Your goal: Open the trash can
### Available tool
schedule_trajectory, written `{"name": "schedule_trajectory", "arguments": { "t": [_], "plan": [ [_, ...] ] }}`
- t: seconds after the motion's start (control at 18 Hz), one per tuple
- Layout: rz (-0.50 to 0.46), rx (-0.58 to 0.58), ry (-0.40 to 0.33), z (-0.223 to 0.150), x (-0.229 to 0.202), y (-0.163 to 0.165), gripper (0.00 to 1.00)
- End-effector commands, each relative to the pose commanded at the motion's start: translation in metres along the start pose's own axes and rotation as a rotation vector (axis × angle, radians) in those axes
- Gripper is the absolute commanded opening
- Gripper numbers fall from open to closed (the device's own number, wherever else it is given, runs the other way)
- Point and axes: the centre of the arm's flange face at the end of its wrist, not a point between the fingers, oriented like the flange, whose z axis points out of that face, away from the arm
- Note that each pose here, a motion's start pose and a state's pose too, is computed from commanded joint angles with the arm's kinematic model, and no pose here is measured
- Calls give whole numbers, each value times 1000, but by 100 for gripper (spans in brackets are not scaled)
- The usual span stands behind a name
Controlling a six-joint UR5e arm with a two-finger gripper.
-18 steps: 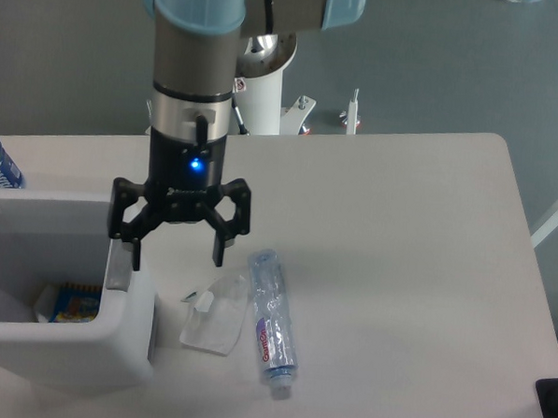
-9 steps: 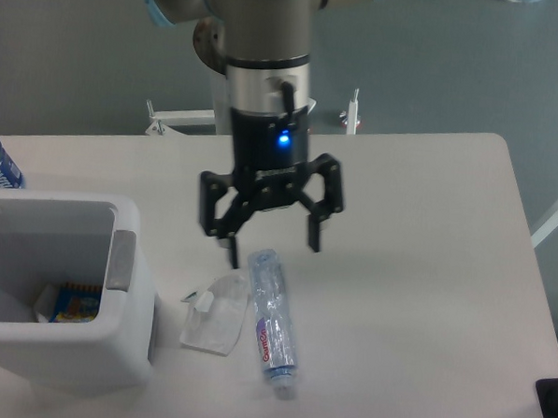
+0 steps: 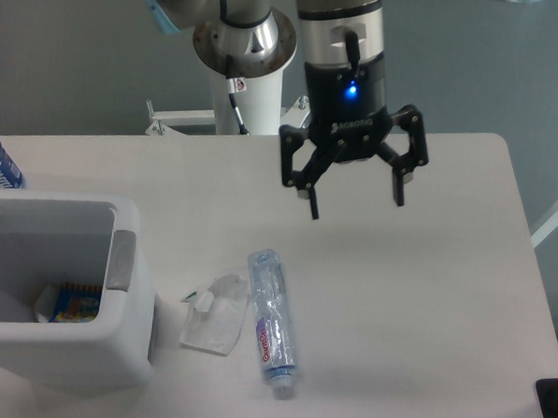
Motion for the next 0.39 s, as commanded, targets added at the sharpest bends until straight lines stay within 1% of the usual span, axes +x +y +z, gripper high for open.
{"name": "schedule_trajectory", "arguments": {
  "t": [0.17, 0.39],
  "plan": [
    [55, -19, -17, 2, -2, 5, 100],
    [65, -27, -21, 4, -5, 8, 100]
  ]
}}
